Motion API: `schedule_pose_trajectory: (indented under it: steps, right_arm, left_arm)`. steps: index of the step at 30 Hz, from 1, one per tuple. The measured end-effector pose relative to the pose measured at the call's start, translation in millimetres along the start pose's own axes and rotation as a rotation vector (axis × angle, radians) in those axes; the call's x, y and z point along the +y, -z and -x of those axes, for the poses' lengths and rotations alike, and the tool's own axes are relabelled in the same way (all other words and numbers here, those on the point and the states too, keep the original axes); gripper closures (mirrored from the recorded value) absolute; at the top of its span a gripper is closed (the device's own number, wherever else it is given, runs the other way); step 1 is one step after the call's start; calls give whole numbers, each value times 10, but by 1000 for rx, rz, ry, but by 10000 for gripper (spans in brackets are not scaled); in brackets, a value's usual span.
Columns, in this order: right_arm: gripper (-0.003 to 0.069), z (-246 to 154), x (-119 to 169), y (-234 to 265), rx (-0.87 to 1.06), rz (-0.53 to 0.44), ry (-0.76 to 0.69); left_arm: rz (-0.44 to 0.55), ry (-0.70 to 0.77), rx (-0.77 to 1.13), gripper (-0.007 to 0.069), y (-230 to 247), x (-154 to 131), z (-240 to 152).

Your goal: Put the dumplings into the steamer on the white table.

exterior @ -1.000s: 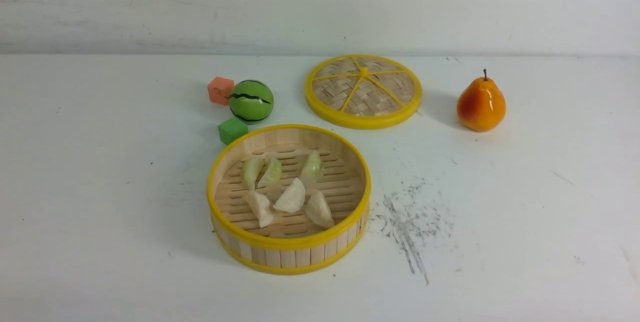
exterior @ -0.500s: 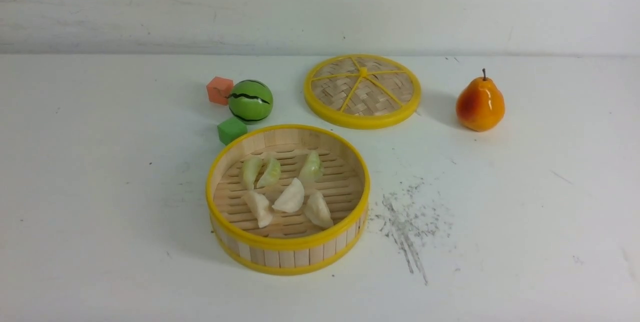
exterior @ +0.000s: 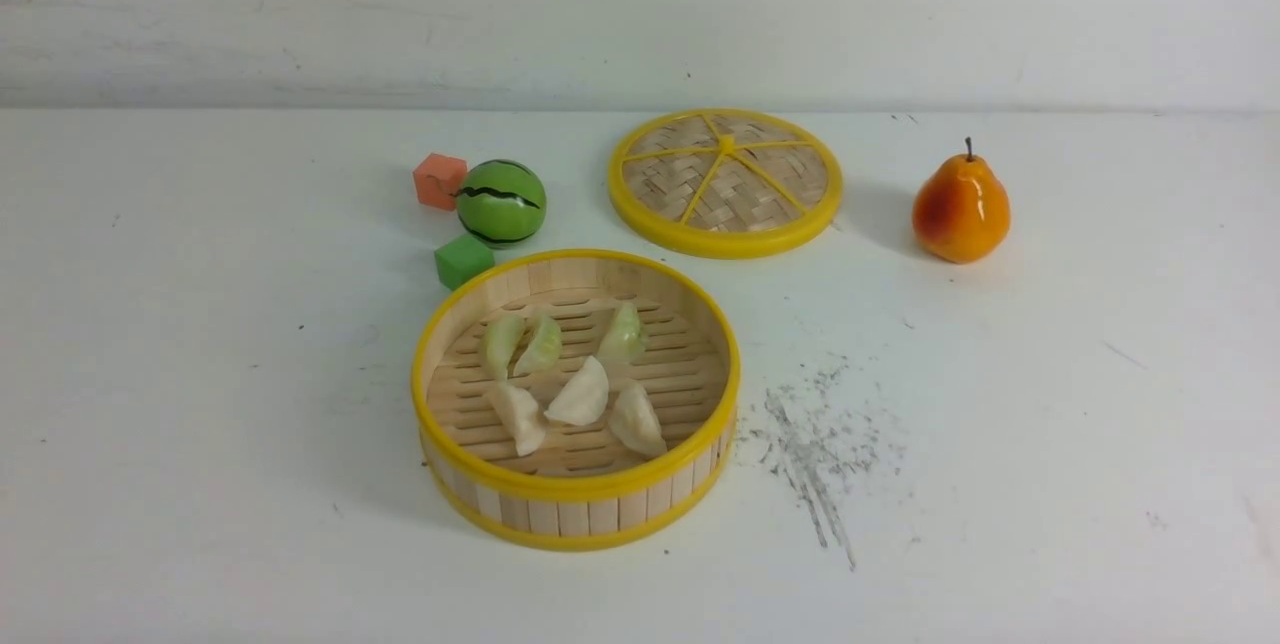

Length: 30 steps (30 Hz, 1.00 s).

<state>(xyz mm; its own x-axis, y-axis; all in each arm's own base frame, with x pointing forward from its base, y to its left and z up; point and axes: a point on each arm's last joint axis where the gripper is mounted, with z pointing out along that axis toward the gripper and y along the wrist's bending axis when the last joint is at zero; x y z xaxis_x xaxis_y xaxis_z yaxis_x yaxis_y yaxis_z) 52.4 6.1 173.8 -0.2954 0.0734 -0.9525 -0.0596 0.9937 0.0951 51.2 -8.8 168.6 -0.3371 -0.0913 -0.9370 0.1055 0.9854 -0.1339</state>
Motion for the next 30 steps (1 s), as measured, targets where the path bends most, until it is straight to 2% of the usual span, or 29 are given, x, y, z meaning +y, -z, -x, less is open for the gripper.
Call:
schedule_pose_trajectory:
  steps: [30]
  right_arm:
    - [545,0,0,0,0,0,0]
  left_arm:
    - [10,11,-1,639,0,10,1]
